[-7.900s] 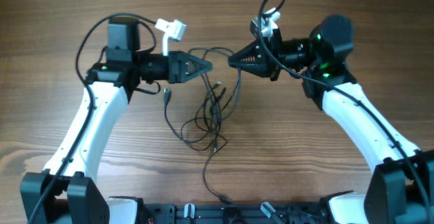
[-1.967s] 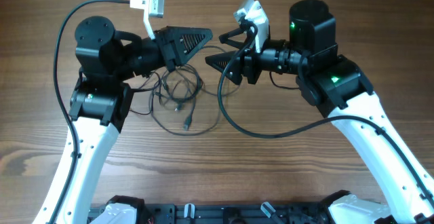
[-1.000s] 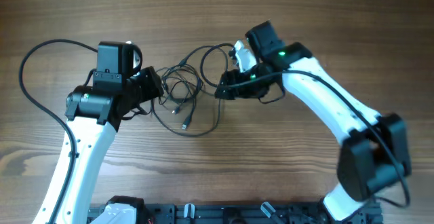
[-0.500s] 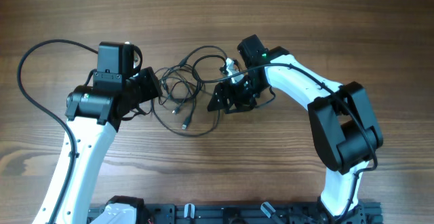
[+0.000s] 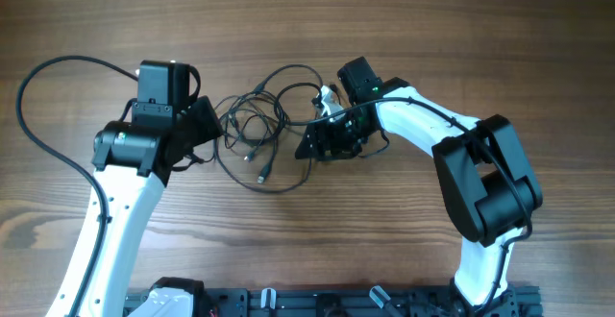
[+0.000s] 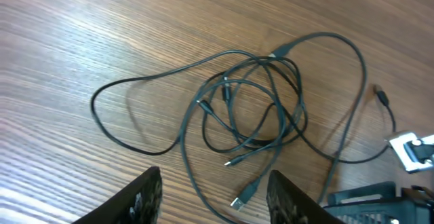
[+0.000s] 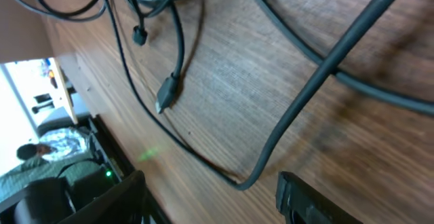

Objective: Untangle cables

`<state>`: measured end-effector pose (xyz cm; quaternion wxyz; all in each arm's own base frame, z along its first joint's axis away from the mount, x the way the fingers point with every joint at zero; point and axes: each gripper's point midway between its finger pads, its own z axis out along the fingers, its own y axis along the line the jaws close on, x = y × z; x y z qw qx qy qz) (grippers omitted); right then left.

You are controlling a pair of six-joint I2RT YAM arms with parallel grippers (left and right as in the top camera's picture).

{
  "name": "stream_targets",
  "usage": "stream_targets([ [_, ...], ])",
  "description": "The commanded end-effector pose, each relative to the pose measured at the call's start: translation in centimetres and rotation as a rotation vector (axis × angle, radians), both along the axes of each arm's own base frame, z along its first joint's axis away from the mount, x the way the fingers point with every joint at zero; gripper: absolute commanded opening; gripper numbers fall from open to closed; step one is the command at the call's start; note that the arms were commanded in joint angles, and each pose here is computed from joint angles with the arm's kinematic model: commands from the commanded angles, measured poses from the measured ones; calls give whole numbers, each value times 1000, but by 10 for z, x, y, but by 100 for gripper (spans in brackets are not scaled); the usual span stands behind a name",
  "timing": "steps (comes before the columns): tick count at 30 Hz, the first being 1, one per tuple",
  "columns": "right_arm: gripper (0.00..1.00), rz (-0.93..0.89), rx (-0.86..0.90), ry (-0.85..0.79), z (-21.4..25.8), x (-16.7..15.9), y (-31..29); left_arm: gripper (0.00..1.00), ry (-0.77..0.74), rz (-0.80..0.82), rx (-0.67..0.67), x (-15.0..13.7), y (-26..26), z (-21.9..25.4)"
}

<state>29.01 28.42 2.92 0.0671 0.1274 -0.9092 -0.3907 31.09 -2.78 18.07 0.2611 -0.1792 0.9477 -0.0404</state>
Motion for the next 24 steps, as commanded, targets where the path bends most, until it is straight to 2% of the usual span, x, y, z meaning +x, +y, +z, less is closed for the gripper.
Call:
stream_targets([
  [1, 63, 14, -20, -11, -10, -3, 6, 52, -6, 23, 42, 1, 13, 2],
  [7, 58, 2, -136, -41, -24, -9, 14, 52, -1, 25, 43, 0, 13, 1],
  [13, 56, 4, -144, -50, -25, -16, 28, 52, 9, 25, 44, -2, 14, 0],
  [20, 39, -38, -159, -36, -26, -13, 31, 51, 16, 24, 44, -3, 14, -1],
  [22, 31, -79, -185, -19, -28, -11, 28, 51, 17, 24, 44, -3, 14, -1],
  [24, 29, -153, -228, 17, -31, -8, 24, 50, 17, 24, 44, -3, 14, -1],
])
